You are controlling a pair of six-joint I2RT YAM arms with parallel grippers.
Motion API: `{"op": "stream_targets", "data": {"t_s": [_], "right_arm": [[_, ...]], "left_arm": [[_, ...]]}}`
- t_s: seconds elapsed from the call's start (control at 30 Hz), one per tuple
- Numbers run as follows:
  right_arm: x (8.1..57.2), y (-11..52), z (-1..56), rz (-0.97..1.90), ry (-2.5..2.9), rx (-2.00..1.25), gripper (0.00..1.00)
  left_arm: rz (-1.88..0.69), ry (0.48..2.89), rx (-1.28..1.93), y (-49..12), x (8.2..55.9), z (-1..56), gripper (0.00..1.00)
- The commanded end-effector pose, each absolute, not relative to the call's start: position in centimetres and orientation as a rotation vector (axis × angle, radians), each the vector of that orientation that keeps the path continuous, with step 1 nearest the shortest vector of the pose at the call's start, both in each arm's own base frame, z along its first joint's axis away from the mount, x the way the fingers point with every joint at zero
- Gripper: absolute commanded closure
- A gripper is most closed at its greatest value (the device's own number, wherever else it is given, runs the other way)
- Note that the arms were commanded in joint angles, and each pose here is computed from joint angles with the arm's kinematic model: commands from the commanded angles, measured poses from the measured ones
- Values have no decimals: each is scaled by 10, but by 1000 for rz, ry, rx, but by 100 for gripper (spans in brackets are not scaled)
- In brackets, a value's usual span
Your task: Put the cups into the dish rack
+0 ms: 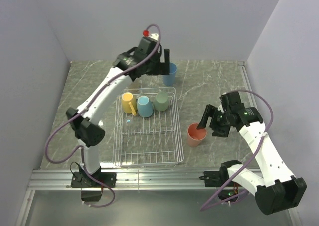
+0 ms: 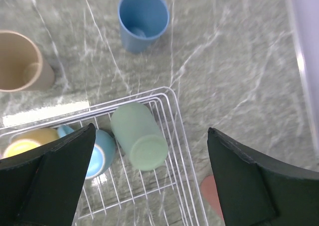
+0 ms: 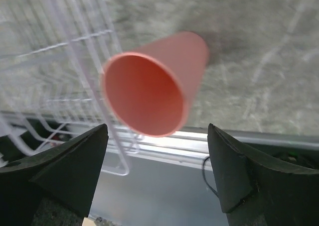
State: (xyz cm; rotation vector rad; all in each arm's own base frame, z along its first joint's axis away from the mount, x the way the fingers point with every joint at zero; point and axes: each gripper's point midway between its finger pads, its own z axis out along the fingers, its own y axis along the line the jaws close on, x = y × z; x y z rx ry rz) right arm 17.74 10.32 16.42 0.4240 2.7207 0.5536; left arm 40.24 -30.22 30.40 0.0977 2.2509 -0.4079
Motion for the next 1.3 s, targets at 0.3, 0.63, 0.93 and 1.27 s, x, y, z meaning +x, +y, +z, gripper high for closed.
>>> {"op": "stream_targets", "data": {"t_s": [0.3, 0.63, 0.93, 1.27], "right_arm": [[185, 93, 117, 441, 2730, 449, 16], [203, 95, 97, 376, 2759, 431, 80], [209, 73, 130, 206, 2733, 399, 100], [251, 133, 308, 749, 2383, 229, 100]], "left_arm": [[-574, 2177, 49, -280, 368, 342, 1], [-614, 2211, 44, -276, 351, 327, 1], [-749, 2118, 57, -273, 328, 369, 1], [-1364, 1829, 312, -308, 257, 435, 1]]}}
